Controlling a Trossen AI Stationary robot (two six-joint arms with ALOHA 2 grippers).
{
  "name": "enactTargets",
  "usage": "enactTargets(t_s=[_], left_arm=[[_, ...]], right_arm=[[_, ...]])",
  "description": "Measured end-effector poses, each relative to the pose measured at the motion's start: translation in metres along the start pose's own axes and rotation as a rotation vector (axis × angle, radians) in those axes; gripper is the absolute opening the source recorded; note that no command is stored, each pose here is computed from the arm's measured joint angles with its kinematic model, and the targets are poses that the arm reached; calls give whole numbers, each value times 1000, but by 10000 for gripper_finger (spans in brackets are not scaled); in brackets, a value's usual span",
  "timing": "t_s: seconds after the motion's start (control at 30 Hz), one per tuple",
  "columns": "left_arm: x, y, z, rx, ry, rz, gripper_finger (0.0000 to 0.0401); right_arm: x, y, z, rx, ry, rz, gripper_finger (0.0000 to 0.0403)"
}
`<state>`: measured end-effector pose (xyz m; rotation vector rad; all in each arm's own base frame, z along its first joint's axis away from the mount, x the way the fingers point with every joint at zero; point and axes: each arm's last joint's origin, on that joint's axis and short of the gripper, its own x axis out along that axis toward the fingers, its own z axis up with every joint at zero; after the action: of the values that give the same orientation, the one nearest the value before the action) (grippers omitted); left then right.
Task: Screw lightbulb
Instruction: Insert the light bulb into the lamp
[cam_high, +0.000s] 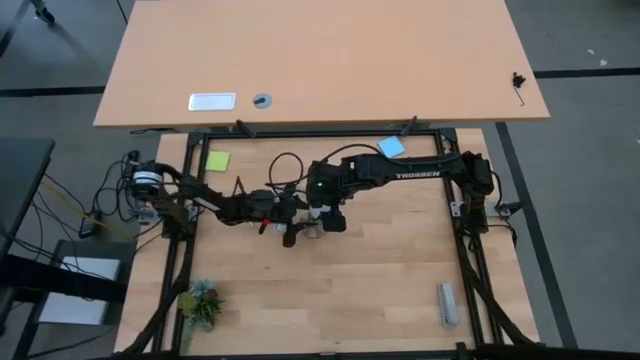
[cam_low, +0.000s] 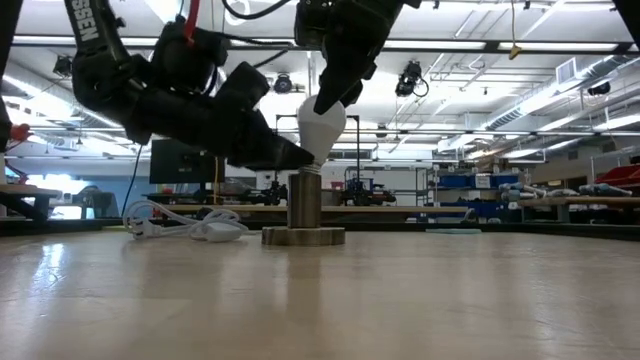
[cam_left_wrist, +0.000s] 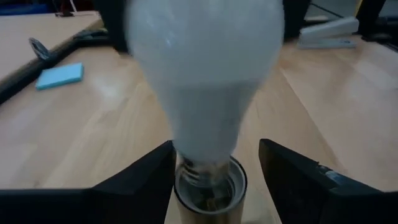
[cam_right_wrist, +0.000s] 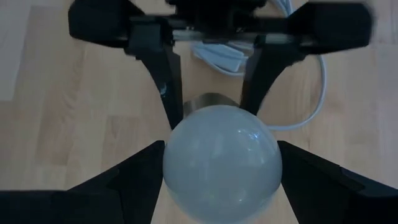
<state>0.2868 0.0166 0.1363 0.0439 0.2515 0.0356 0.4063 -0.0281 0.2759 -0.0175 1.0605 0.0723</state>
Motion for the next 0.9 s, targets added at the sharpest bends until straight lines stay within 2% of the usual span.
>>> enactTargets(t_s=[0.13,0.23,0.43,0.57,0.9], left_arm=[[-5,1,9,1,-26,6,237],[-8,1,11,1,5,4,237],[-13,0,-7,-32,228,27,237],[-11,0,-16,-45,281,33,233],[11,0,-24,-46,224,30,170]], right_arm=[[0,0,1,-1,-7,1,299],[0,0,1,-1,-7,2,300],[0,0,1,-1,-6,2,299],[0,0,1,-1,-7,2,299],[0,0,-1,1,11,5,300]])
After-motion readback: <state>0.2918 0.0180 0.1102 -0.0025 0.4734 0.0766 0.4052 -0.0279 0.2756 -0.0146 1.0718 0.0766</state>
